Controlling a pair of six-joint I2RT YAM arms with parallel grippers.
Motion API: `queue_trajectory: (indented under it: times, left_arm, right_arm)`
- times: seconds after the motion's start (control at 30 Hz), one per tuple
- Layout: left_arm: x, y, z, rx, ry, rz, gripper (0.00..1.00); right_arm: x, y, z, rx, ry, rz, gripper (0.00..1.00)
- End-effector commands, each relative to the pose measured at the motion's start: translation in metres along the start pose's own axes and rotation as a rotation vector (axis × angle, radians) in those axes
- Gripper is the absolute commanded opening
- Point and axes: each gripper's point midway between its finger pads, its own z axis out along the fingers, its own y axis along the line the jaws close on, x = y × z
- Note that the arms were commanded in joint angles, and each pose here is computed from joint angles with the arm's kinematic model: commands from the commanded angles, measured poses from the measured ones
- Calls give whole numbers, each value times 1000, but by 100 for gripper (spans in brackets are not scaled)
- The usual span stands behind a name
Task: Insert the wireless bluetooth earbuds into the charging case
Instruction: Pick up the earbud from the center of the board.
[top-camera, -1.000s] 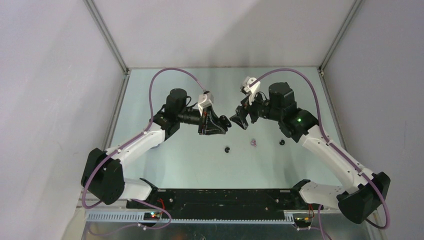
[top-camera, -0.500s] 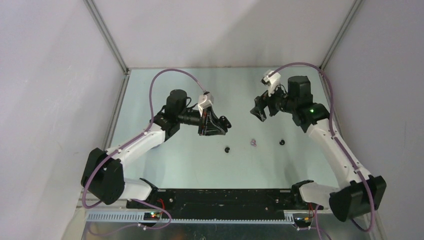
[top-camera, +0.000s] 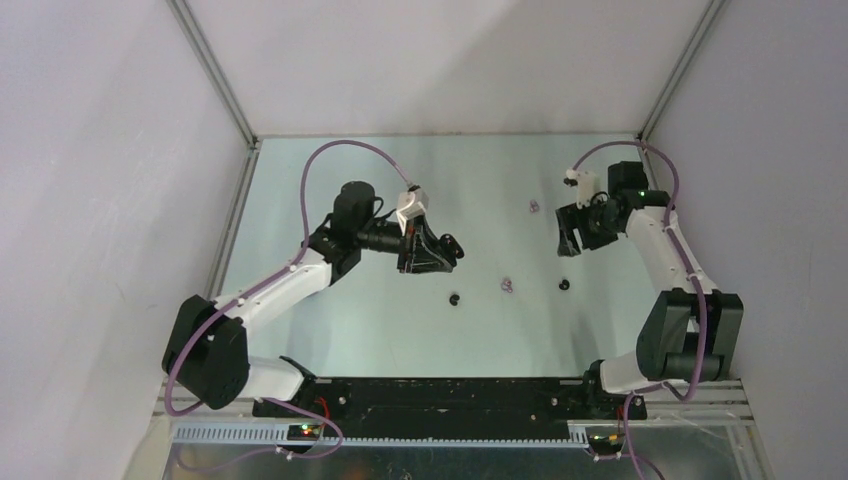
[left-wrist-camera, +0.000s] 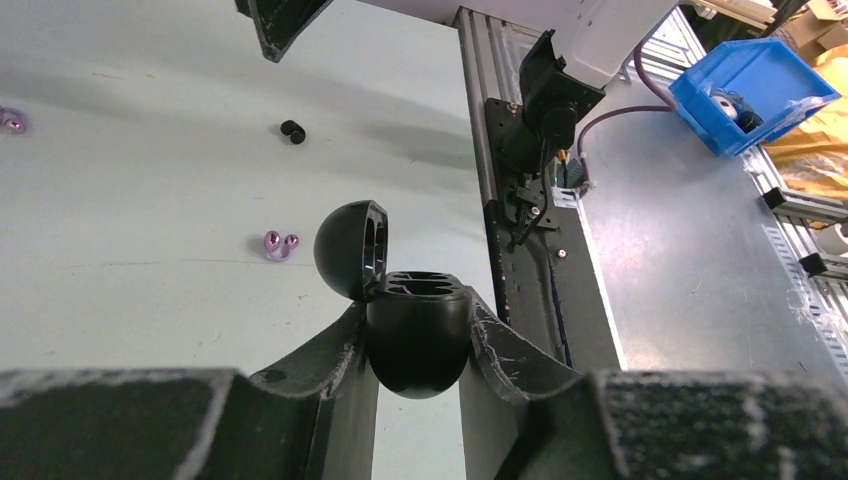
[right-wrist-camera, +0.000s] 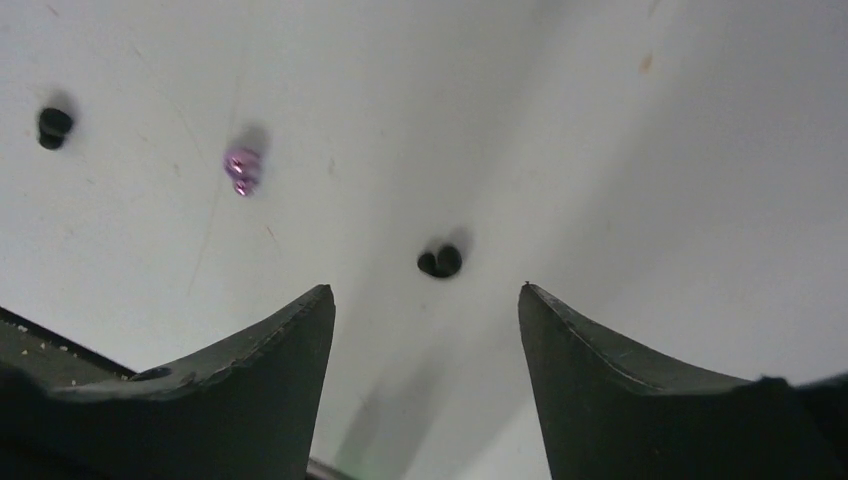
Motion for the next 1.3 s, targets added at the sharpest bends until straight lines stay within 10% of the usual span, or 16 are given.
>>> queue_trajectory:
  times: [0.0, 1.27]
  left_arm:
    - [-8, -8, 4, 34, -18, 48, 0]
    - [-8, -14, 3, 23, -7, 83, 0]
  right_arm:
    - [58, -12, -2, -5, 205, 75, 68]
    - [95, -36, 87, 26, 413, 267, 19]
